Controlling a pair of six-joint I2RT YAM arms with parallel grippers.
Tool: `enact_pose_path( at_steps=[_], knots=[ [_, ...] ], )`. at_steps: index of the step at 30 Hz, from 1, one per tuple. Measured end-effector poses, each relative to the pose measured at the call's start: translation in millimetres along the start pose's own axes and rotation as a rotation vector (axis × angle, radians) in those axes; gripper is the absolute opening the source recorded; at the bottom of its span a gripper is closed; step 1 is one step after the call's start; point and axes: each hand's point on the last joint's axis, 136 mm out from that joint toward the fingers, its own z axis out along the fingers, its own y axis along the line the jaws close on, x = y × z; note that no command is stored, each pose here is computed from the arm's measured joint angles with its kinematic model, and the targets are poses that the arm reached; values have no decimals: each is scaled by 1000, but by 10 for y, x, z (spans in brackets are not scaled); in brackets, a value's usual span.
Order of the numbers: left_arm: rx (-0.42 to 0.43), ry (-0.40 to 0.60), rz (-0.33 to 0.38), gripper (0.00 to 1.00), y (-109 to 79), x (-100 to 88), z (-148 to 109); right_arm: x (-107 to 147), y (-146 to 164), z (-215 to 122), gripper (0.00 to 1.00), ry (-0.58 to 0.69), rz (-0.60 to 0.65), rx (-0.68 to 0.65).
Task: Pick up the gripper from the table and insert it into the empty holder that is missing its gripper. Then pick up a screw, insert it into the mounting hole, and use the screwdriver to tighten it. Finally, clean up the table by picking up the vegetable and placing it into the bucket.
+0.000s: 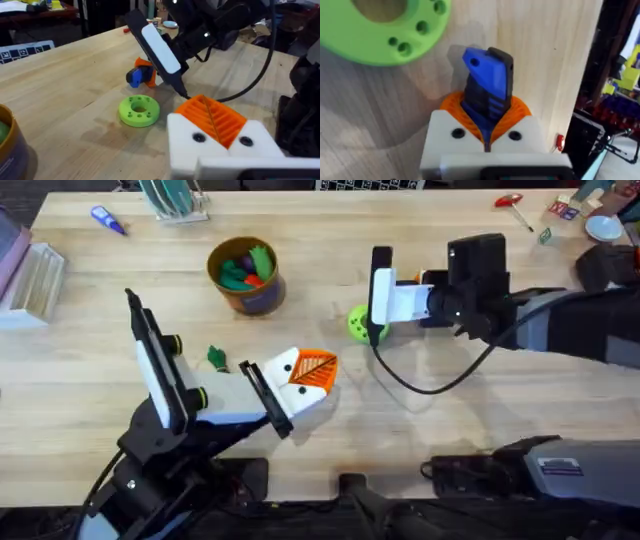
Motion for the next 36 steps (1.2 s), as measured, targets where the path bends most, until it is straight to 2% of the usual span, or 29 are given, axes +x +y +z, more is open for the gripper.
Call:
enact_pose_path(
  at_steps=[4, 8, 10, 13, 16, 17, 26, 29, 36],
  knots=[
    [0, 0, 0, 7, 0, 0, 0, -25, 40, 9, 40, -13, -21, -29],
    [0, 0, 0, 7, 0, 0, 0, -43, 24, 3, 229, -21, -24, -30],
    [0, 0, 0, 7, 0, 0, 0, -52, 7, 1, 291, -23, -25, -28],
    [0, 0, 0, 7, 1, 1, 0, -67, -21, -2, 487, -28, -25, -22],
    [0, 0, 0, 7, 1, 0, 0, -91, -119, -16, 903, -35, -34, 3],
    [0, 0, 0, 7, 1, 1, 0, -99, -164, -32, 969, -37, -36, 10],
    [0, 0, 0, 7, 1, 0, 0, -107, -118, -43, 990, -33, -25, -14],
    [0, 0, 0, 7, 1, 0, 0, -70, -127, -45, 990, -1, 39, -6],
    [0, 0, 0, 7, 1, 0, 0, 126, -145, -129, 992, 118, 303, 25]
  ],
)
